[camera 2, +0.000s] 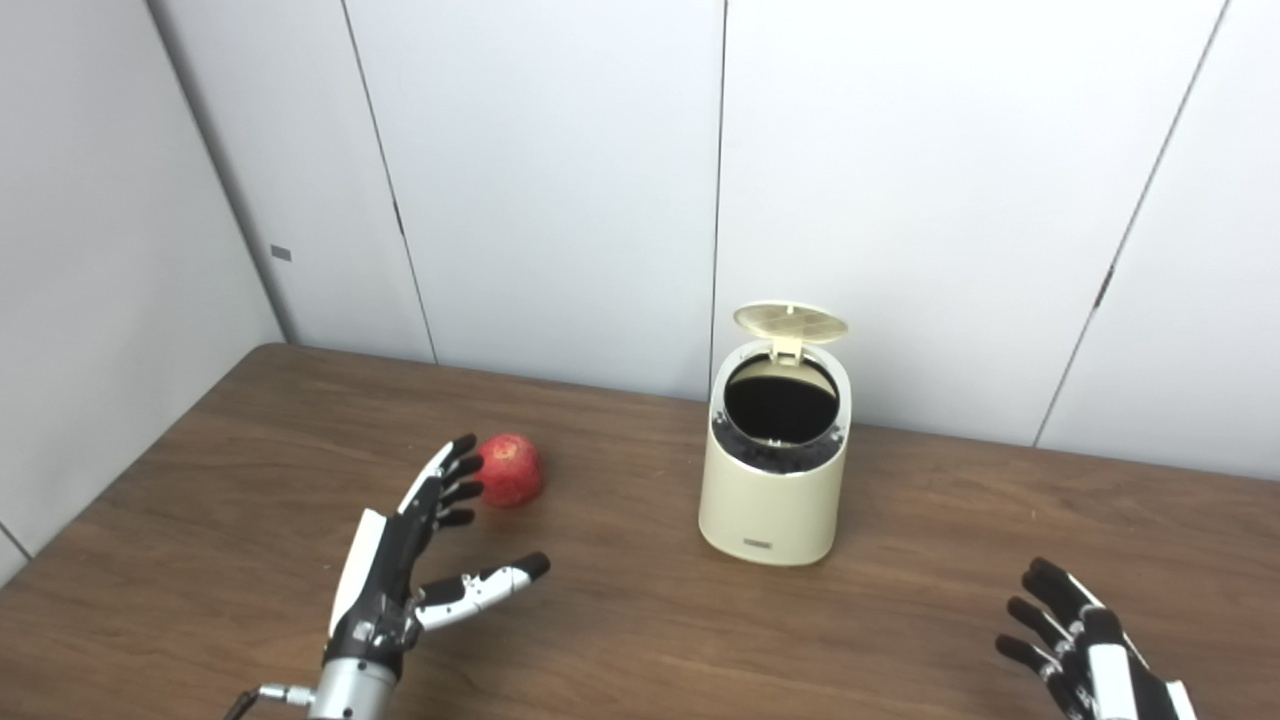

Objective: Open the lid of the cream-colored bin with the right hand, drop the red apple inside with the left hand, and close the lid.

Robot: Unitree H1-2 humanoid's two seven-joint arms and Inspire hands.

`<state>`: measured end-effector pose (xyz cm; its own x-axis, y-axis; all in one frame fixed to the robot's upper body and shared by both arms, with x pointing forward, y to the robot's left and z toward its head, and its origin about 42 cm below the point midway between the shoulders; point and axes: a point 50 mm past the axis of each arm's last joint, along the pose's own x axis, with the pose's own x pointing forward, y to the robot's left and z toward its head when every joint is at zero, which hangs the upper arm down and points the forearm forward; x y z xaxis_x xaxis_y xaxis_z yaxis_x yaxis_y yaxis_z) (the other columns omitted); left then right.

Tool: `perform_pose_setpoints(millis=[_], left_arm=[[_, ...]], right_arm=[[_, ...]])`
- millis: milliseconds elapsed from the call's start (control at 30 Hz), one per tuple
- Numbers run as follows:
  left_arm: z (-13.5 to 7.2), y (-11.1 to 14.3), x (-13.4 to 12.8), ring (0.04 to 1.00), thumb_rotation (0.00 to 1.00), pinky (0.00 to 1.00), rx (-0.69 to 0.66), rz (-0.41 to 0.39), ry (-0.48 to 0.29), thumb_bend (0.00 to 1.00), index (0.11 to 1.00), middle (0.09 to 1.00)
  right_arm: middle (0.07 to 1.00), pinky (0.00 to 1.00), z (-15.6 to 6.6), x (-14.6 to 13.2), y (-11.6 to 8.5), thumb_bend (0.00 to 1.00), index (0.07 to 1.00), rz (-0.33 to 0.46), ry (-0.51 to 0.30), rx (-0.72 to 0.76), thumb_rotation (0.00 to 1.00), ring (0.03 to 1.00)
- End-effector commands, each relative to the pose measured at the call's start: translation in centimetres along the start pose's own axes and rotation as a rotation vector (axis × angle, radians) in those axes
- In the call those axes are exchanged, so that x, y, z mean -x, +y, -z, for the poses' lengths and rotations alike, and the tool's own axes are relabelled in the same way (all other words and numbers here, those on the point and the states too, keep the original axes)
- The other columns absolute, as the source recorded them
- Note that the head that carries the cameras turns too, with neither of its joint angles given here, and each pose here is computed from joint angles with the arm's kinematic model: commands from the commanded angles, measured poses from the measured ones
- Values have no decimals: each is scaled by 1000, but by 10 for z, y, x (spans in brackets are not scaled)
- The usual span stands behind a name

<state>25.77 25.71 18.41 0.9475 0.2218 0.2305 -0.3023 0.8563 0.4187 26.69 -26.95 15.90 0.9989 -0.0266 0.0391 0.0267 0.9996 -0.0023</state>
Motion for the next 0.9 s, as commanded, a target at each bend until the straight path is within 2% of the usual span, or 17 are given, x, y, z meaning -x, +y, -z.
perform_pose_setpoints(millis=[0, 100, 167, 200, 267, 400, 600, 733, 867], left_arm=[[-11, 12, -12, 821, 188, 802, -62, -32, -59, 909, 932, 883], [-10, 18, -23, 780, 193, 702, -110, -43, -62, 923, 918, 886], [-9, 22, -30, 715, 200, 557, -163, -55, -46, 947, 911, 887], [-9, 24, -34, 703, 203, 532, -209, -60, -41, 951, 909, 887], [-8, 27, -41, 761, 225, 615, -276, -66, -39, 955, 898, 881], [-4, 32, -58, 840, 245, 686, -358, -56, -39, 954, 890, 898], [-2, 32, -81, 787, 276, 625, -504, -41, -19, 973, 874, 866], [7, 30, -97, 828, 301, 659, -520, 27, -14, 928, 881, 885], [15, 28, -114, 840, 320, 675, -571, 81, 12, 941, 889, 892]], right_arm=[[884, 751, -14, -8, -1, 738, 863, -16, -84, 3, 915, 862], [908, 815, -14, -8, -1, 713, 885, -14, -84, 9, 934, 890], [918, 859, -14, -9, -1, 680, 899, -14, -83, 15, 958, 902], [920, 869, -15, -9, -1, 674, 902, -13, -81, 15, 964, 905], [930, 904, -16, -9, 0, 634, 912, -11, -80, 9, 977, 916], [934, 930, -20, -9, 3, 592, 922, -8, -77, 10, 996, 923], [958, 996, -26, -9, 7, 557, 953, -7, -80, -1, 1000, 954], [965, 1000, -29, -9, 10, 514, 963, -9, -88, -5, 1000, 964], [974, 1000, -31, -10, 12, 506, 969, -13, -96, -11, 1000, 971]])
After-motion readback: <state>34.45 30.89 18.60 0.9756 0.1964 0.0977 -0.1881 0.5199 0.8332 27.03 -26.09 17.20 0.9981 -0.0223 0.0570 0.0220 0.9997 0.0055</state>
